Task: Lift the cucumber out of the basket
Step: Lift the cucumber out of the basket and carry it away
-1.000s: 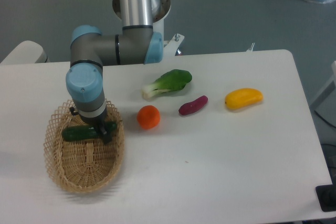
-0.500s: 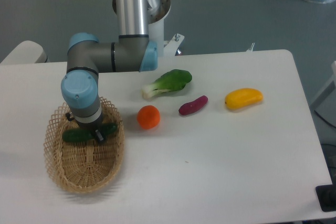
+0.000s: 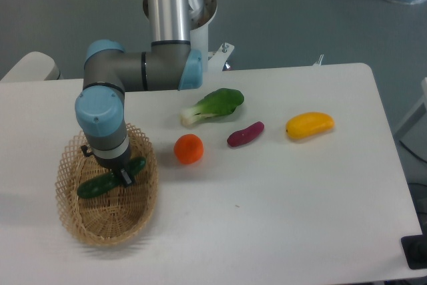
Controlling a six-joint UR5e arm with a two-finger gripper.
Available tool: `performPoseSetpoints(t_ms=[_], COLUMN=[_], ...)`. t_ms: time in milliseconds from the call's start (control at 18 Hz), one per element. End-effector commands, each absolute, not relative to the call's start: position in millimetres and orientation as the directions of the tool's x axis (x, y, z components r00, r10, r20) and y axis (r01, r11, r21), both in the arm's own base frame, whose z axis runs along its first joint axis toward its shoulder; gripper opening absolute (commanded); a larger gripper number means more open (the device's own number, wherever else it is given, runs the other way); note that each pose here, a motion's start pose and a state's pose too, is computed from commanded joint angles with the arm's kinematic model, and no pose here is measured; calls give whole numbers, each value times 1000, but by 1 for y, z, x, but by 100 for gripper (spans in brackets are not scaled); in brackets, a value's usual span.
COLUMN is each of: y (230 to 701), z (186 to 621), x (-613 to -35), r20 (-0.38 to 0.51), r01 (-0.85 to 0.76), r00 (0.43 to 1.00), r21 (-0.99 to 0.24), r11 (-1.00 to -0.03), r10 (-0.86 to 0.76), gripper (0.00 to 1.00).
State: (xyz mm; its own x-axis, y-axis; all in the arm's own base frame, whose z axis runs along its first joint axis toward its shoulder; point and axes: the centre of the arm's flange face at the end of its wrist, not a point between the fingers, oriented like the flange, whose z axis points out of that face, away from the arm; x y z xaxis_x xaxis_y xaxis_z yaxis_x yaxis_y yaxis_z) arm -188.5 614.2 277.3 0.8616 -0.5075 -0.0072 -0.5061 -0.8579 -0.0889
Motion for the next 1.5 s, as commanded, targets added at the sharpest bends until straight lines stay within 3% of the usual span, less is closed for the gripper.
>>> performPoseSetpoints(t_ms=[333,611,889,1111,1500], y=[619,617,588,557,540], z=[306,298,297,292,288], x=[-247,-322,-395,-453,-539], r20=[-6,-2,-19,-33,-35], r01=[-487,-507,-513,-569,-578], r00=[873,861,858,822,816], r21=[-82,-78,-84,-80,-75], r11=[-869,-858,-854,-819,-813], r10=[-489,-508,-513,-568,-577], gripper=[29,29,28,28,28])
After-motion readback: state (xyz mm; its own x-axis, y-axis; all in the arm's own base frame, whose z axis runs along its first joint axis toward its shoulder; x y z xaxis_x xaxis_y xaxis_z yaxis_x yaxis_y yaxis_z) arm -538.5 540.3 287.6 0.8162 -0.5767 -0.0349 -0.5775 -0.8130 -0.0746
